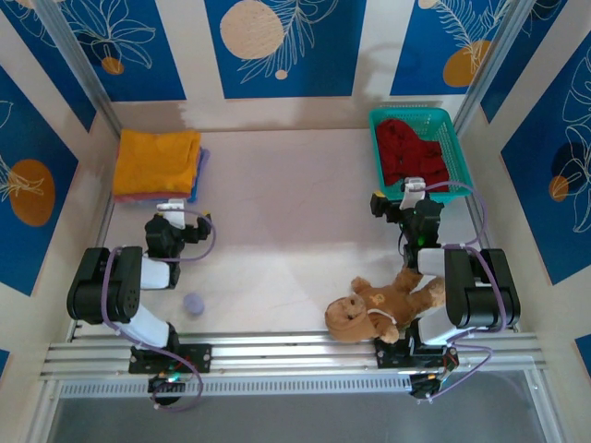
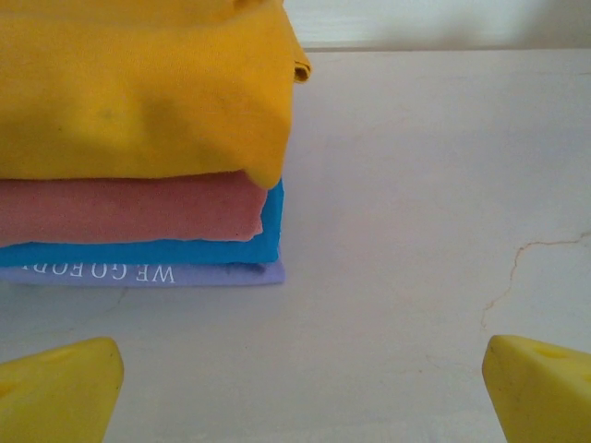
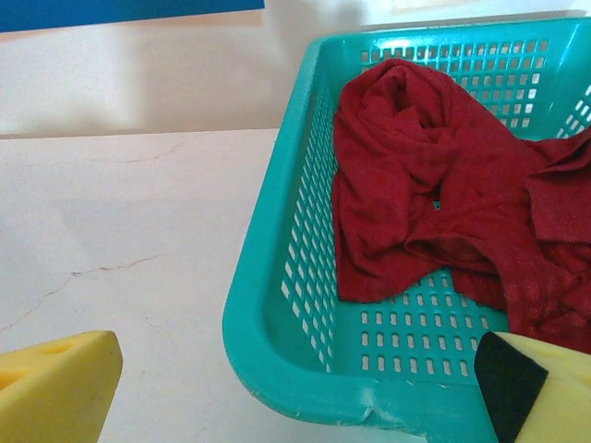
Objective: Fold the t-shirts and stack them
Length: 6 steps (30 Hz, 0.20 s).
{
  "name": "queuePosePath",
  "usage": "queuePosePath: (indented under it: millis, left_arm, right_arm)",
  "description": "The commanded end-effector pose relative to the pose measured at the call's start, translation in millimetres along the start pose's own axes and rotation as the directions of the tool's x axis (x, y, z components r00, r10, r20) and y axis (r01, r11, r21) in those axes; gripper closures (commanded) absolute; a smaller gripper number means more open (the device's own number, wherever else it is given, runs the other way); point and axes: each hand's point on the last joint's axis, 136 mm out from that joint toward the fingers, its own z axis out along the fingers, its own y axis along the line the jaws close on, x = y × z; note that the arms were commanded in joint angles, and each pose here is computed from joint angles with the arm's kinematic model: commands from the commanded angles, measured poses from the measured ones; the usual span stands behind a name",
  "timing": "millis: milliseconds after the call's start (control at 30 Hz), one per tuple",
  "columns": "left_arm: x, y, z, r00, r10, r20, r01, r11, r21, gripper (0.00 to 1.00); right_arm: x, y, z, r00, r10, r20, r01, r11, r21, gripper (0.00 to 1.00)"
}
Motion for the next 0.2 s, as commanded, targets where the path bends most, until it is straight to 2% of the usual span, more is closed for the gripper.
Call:
queuePosePath:
  millis: [0,167]
  left_arm:
    - [-9.1,-2.7,2.2,1.000,0.014,0.023,-0.014,1.000,0.005,0.01]
    - [-9.0,-3.3,1.2,1.000,0.014,0.027,-0.014,1.000,0.008,0.01]
  right_arm:
    - [38.8,6.8,1.5,0.989,0.033,-0.145,-0.038,0.999,-0.029,0.01]
    - [38.3,7.1,0.7,0.990,0.032,-0.139,-0.037,0.999,-0.031,0.01]
